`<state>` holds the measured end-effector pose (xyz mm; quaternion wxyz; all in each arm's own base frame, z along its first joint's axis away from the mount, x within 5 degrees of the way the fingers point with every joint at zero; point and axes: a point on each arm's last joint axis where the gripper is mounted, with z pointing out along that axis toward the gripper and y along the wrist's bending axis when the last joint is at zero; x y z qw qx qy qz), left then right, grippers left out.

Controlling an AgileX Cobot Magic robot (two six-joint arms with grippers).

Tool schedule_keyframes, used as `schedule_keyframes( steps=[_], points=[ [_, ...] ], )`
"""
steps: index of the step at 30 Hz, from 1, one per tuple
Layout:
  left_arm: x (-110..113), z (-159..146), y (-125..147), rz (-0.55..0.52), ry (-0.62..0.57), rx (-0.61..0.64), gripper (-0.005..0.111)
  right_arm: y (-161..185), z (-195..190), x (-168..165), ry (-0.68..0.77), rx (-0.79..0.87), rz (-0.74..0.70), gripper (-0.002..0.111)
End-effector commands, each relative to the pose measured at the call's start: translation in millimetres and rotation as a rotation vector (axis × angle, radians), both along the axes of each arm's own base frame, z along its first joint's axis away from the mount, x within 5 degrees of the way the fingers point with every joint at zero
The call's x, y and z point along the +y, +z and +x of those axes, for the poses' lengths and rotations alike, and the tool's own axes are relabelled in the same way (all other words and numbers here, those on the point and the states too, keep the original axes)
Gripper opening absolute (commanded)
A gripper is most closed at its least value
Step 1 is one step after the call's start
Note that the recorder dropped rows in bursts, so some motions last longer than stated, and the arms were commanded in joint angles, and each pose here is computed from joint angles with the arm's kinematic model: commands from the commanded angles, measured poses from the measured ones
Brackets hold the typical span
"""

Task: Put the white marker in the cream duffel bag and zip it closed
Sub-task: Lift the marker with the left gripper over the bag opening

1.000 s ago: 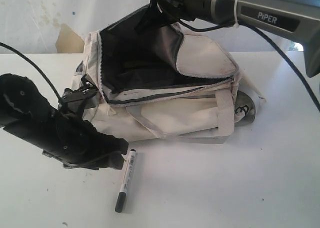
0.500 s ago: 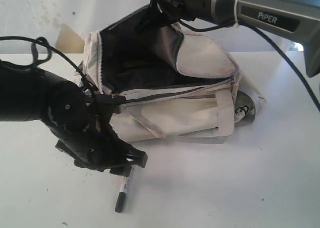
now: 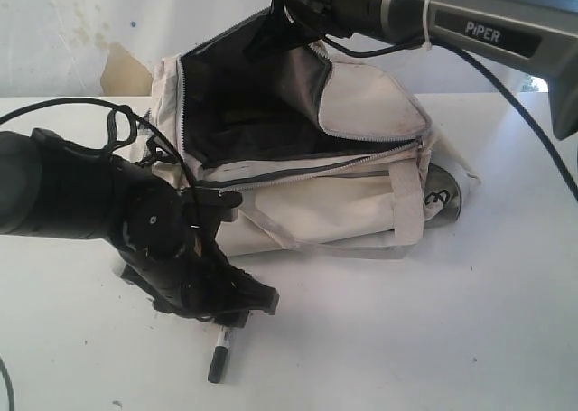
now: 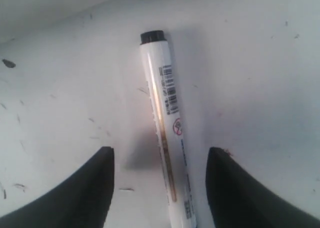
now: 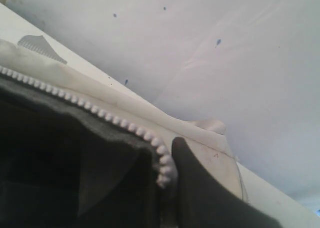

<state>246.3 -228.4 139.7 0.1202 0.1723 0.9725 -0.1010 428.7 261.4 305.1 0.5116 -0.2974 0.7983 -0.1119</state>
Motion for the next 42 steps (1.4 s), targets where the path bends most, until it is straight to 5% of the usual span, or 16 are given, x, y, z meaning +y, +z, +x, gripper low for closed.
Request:
schedule_keyframes(
  steps=[1,7,12,22,35,42],
  points=[
    [-3.1,4.3,-7.6,0.010,-0.025,-0.032,0.056,10.6,0.2,-6.7,-0.017,-0.021,0.005,0.000],
    [-3.4,5.0,-13.5,0.021,-0.030,-0.027,0.039,10.6,0.2,-6.7,-0.017,-0.021,0.005,0.000],
    [-3.6,5.2,-13.4,0.019,-0.032,-0.031,0.000,10.6,0.2,-6.7,-0.017,-0.021,0.005,0.000],
    [-2.1,4.6,36.7,-0.079,-0.065,-0.178,0.000,10.6,0.2,-6.7,-0.017,-0.021,0.005,0.000],
    [32.0,41.1,62.0,-0.326,0.319,-0.210,0.000,10.1,0.0,-7.2,-0.023,-0.015,0.005,0.000],
    [27.4,54.4,84.2,-0.350,0.254,-0.267,0.000,9.9,0.0,-7.1,-0.023,-0.013,0.008,0.000]
  ],
)
